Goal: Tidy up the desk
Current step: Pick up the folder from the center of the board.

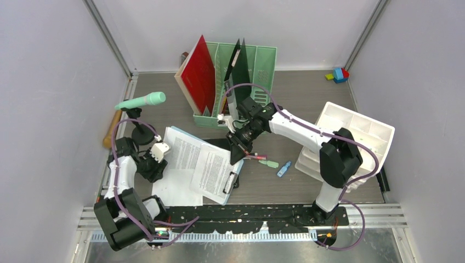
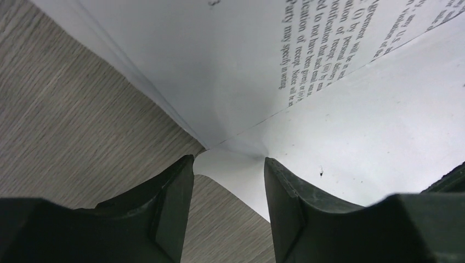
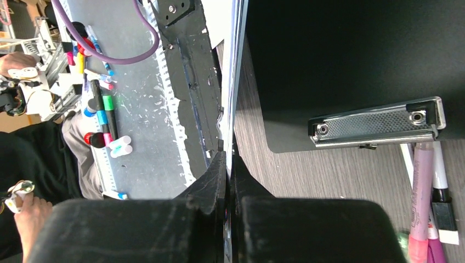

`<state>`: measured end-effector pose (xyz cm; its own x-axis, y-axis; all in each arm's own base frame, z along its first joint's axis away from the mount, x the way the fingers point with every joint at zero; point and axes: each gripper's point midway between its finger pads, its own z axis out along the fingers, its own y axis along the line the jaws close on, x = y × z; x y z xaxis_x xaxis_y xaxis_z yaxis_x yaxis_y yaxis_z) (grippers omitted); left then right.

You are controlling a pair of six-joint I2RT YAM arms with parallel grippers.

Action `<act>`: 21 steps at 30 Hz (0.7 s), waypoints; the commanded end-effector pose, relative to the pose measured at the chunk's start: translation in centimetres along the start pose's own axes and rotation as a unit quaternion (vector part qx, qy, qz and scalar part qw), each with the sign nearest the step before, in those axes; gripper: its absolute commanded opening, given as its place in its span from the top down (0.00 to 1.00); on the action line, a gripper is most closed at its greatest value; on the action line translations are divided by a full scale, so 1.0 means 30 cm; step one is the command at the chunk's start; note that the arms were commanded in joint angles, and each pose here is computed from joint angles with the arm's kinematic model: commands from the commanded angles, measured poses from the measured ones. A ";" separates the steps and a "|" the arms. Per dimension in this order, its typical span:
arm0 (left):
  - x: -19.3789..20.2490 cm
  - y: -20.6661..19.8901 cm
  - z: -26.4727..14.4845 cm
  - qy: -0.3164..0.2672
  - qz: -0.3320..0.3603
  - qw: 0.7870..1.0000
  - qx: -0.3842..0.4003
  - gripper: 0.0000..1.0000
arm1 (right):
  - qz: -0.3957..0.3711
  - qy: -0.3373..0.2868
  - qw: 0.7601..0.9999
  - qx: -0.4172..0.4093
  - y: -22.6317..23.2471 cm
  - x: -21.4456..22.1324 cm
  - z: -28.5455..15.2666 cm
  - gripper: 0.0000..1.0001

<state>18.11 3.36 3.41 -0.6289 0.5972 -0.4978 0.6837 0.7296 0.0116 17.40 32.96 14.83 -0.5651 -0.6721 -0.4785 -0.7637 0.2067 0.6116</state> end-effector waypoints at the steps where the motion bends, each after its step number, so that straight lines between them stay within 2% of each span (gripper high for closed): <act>1: -0.036 -0.002 0.008 -0.038 0.010 0.999 -0.008 0.51 | -0.026 -0.020 0.999 -0.028 0.029 -0.065 0.008 1.00; 5: -0.042 -0.023 0.001 -0.047 0.032 0.998 -0.007 0.64 | -0.012 -0.013 0.999 -0.038 0.019 -0.068 0.028 1.00; 6: -0.043 -0.030 -0.002 -0.048 0.038 0.998 -0.004 0.71 | -0.010 -0.013 0.999 -0.041 0.021 -0.068 0.029 1.00; 8: -0.045 -0.038 -0.010 -0.050 0.049 0.998 -0.003 0.93 | -0.007 -0.010 0.999 -0.044 0.019 -0.071 0.035 1.00; 9: -0.048 -0.040 -0.014 -0.051 0.053 0.997 -0.002 1.00 | -0.006 -0.010 0.999 -0.044 0.015 -0.075 0.038 1.00; 16: -0.102 -0.046 -0.061 -0.071 0.065 0.995 0.005 1.00 | 0.000 -0.004 0.999 -0.048 0.002 -0.086 0.052 0.98; 21: -0.165 -0.034 -0.084 -0.102 0.043 0.994 0.014 1.00 | 0.002 0.002 0.999 -0.052 -0.002 -0.089 0.069 0.95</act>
<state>18.42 1.60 5.89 -0.5042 0.6303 -0.5904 0.7457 0.6626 0.0705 18.38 35.02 13.34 -0.5930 -0.6797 -0.4317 -0.7115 0.1913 0.6761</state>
